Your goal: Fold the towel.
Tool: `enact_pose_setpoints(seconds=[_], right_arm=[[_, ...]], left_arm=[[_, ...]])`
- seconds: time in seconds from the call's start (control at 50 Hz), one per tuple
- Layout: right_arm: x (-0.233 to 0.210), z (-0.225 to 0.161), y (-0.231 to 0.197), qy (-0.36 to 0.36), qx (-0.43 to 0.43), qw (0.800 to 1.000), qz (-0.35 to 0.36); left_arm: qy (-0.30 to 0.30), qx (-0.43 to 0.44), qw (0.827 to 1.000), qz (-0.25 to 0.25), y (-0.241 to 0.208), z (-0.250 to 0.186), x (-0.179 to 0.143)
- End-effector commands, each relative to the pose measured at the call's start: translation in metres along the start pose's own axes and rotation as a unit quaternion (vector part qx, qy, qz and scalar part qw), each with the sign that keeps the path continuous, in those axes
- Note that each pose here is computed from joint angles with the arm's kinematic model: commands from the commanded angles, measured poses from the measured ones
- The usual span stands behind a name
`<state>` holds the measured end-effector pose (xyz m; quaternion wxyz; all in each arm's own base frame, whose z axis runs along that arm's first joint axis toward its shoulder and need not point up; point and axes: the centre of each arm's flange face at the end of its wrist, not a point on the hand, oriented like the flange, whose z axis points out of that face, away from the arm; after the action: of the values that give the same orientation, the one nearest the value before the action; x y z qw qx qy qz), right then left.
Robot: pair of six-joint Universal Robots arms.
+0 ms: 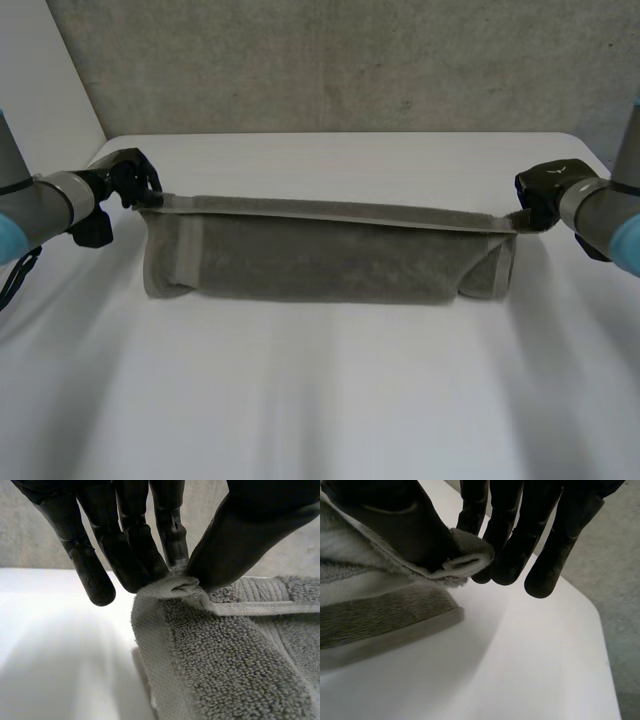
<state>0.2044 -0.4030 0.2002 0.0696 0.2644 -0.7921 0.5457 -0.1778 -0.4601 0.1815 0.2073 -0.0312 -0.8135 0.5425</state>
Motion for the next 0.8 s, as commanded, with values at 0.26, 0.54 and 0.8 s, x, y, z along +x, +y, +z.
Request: enact_pose_setpoints(seconds=[0.26,0.54,0.8], right_arm=[[-0.019,0.029,0.001,0.05,0.028,0.998,0.017],[0.02,-0.023,-0.063,0.089,0.11,0.989,0.051],[0.051,-0.07,-0.098,0.131,0.186,0.972,0.053]], left_arm=[[0.033,0.033,0.999,0.022,0.02,0.023,0.022],[0.029,0.067,0.997,0.028,-0.029,-0.02,0.033],[0.022,-0.017,0.996,0.085,0.009,-0.071,0.041]])
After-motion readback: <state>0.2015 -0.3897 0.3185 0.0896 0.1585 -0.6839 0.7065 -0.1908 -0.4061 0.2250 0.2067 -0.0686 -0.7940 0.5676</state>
